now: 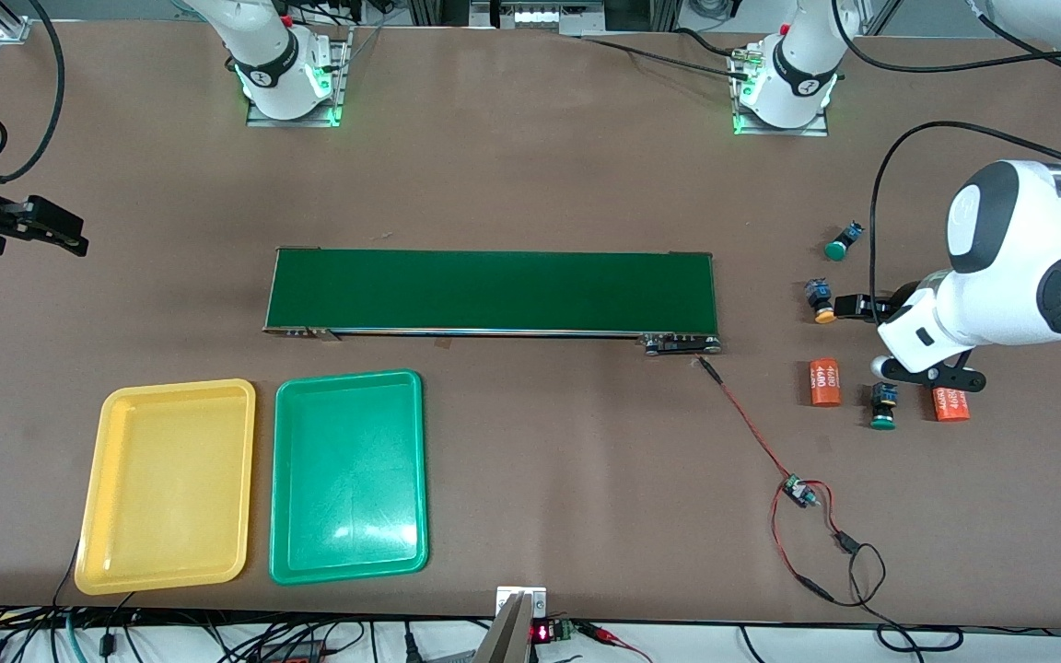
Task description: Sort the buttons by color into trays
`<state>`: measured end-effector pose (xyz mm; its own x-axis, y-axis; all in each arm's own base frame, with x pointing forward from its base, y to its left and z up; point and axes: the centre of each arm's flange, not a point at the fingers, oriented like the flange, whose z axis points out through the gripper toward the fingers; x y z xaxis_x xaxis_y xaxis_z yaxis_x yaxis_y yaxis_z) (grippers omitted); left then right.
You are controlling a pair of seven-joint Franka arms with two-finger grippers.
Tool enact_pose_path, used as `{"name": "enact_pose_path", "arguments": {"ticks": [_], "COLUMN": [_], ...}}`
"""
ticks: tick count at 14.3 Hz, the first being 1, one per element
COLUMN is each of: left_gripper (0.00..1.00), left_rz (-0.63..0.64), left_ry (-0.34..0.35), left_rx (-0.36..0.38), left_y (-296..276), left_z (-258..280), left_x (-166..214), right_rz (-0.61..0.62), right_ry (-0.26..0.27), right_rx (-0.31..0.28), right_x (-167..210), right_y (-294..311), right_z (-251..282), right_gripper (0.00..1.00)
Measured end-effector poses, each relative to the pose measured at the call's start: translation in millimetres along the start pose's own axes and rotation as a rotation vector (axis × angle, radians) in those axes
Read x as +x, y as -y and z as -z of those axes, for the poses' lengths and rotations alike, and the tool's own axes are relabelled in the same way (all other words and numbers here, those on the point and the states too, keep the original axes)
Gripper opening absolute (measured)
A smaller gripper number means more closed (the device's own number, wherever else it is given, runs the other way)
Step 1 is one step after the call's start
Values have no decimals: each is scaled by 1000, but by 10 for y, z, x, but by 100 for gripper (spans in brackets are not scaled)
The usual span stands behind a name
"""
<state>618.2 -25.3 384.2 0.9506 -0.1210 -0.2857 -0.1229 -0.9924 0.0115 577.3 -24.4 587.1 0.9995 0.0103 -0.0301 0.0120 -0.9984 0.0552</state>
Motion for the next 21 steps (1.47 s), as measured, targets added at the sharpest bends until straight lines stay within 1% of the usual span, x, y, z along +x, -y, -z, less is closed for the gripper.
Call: {"name": "enact_pose_path", "arguments": {"ticks": [1, 4, 6, 9, 10, 12, 14, 17, 18, 20, 21], "left_gripper": [100, 100, 100, 100, 100, 100, 100, 97, 90, 70, 57], "left_rz": [3, 15, 22, -5, -9, -12, -7, -5, -5, -7, -7], "left_ry": [-8, -74, -106, -222, -241, -253, -243, -219, -214, -201, -195], "left_rx": [0, 2, 4, 56, 61, 61, 55, 50, 49, 47, 46], "left_y": [12, 83, 150, 202, 221, 264, 310, 329, 325, 314, 311], "left_z": [-51, -345, -550, -832, -974, -1269, -1517, -1689, -1711, -1772, -1803], "left_x": [10, 103, 209, 492, 574, 689, 746, 749, 741, 719, 709], "right_rz": [0, -1, -3, -3, -3, -3, -3, -3, -3, -3, -3], "right_ry": [0, 0, 1, 1, 1, 1, 1, 1, 1, 1, 1], "right_rx": [0, 0, 0, 0, 0, 0, 0, 0, 0, 0, 0], "right_x": [0, -1, -1, -2, -2, -2, -2, -2, -2, -2, -2], "right_y": [0, -5, -15, -19, -19, -19, -19, -19, -19, -19, -19], "right_z": [0, -1, -1, -2, -2, -2, -2, -2, -2, -2, -2], "right_gripper": [100, 100, 100, 100, 100, 100, 100, 100, 100, 100, 100]}}
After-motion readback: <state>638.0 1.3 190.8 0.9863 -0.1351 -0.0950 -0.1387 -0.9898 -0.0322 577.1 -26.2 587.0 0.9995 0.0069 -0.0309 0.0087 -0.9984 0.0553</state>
